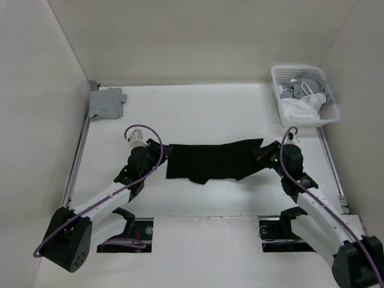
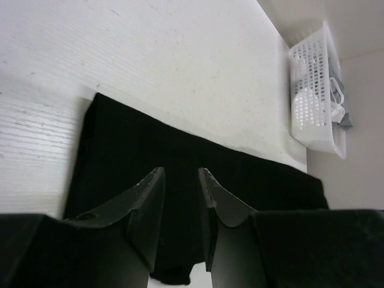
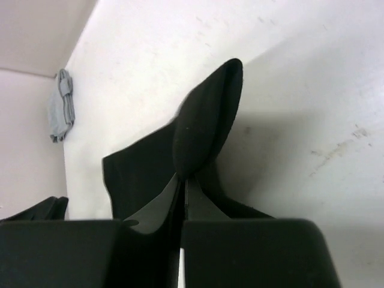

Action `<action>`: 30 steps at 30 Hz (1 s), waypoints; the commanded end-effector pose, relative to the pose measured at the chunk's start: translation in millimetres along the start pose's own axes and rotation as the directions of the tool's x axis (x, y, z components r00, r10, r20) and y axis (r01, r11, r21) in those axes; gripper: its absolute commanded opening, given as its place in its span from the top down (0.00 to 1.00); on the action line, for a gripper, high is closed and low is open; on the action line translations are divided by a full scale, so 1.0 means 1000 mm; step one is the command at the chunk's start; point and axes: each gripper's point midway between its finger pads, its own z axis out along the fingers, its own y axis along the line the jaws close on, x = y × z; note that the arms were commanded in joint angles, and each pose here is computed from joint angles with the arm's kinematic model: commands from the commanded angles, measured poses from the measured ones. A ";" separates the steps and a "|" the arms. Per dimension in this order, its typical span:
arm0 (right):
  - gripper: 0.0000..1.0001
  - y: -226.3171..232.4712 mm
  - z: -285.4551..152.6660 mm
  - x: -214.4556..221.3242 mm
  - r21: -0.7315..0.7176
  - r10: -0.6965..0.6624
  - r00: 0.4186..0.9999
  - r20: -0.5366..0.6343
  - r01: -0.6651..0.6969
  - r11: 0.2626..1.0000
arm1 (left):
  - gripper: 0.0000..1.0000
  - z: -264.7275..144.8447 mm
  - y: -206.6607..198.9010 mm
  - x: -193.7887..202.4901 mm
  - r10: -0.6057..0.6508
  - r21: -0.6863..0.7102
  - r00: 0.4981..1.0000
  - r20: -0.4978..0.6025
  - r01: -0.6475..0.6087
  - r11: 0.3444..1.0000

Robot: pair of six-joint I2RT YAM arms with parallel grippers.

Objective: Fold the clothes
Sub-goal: Fold the tank top

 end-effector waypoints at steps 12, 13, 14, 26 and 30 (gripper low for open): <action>0.98 0.148 0.024 0.070 0.036 -0.374 0.908 -0.188 0.387 0.921 | 0.72 -0.017 -0.060 -0.032 -0.025 0.167 0.998 0.066 0.014 0.986; 0.98 0.159 0.030 0.082 0.030 -0.390 0.897 -0.209 0.404 0.914 | 0.72 -0.019 -0.058 -0.033 -0.025 0.168 0.997 0.067 0.014 0.986; 0.98 0.165 0.038 0.094 0.034 -0.399 0.887 -0.231 0.418 0.908 | 0.72 -0.021 -0.057 -0.036 -0.028 0.173 0.997 0.071 0.016 0.985; 0.59 0.216 0.076 0.202 -0.035 -0.365 0.869 -0.335 0.375 0.926 | 0.70 -0.040 -0.027 -0.075 -0.088 0.155 0.987 0.137 0.066 0.986; 0.61 0.214 0.046 0.168 -0.076 -0.366 0.901 -0.234 0.359 0.930 | 0.70 -0.033 -0.022 -0.068 -0.080 0.136 0.991 0.108 0.065 0.989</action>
